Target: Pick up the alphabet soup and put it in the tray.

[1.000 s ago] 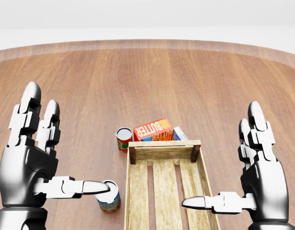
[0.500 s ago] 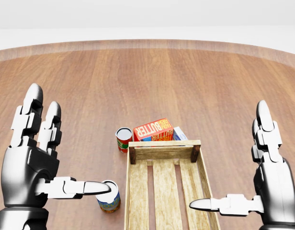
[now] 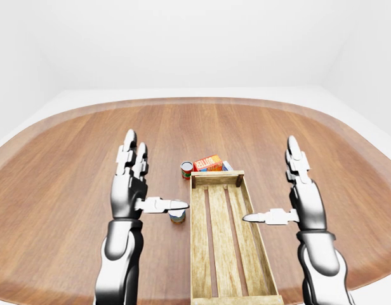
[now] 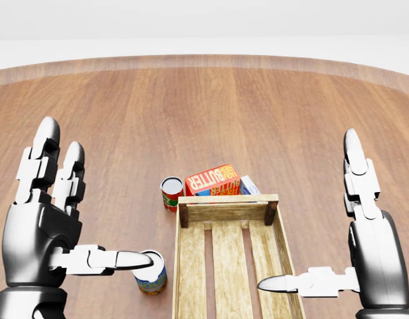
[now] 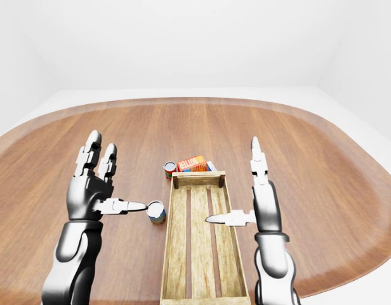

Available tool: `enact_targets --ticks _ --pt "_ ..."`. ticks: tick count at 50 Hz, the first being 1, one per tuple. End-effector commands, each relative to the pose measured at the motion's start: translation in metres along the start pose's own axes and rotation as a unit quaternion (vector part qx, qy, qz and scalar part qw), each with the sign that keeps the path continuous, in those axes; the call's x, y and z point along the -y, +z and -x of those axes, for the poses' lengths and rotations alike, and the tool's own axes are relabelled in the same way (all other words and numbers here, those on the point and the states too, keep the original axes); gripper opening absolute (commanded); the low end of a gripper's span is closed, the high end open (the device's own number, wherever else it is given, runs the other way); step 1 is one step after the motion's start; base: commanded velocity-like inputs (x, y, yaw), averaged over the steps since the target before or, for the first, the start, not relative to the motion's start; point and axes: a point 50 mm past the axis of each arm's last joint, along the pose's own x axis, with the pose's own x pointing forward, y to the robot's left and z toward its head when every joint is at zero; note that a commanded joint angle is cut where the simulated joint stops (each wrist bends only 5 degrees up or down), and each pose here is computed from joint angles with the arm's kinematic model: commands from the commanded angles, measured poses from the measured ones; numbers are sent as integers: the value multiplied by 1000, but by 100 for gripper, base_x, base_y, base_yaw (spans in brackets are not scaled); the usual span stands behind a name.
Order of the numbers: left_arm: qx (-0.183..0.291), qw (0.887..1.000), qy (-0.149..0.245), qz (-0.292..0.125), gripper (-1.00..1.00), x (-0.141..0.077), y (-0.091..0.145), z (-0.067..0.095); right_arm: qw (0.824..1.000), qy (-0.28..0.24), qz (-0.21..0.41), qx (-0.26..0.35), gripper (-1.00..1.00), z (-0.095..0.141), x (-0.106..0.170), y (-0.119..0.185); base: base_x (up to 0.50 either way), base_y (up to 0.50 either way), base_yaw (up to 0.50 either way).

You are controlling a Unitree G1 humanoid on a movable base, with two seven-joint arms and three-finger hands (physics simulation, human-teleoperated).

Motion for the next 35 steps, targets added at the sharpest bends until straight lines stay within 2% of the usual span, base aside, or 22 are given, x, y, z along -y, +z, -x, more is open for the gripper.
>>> enact_targets --ticks 1,11,14,15,17,24,28,35 --pt "-13 1000 13 -8 100 -5 -6 0 1000 5 -1 -2 100 0 -3 -1 0 0 0" --pt "-21 999 5 -24 100 -5 -10 -2 1000 3 -3 -7 100 0 -2 -4 0 0 0" --pt "-13 999 3 -35 100 -9 -6 -4 1000 3 -4 -9 100 0 -2 -5 0 0 0" --pt "-5 999 -11 -39 100 -10 -1 -4 1000 4 -6 -13 100 0 -2 -7 0 0 0" --pt "-1 998 -4 -59 100 -14 1 -4 1000 4 -7 -18 100 0 -3 -9 0 0 0" --pt "17 998 -9 -65 100 -19 11 -4 1000 5 -8 -21 100 0 -4 -10 0 0 0" --pt "-6 995 -23 -95 100 -15 1 -4 1000 4 -7 -19 100 0 -3 -9 0 0 0" --pt "-74 990 -41 -114 100 -22 -25 8 1000 2 -6 -16 100 -1 -2 -8 0 0 0"
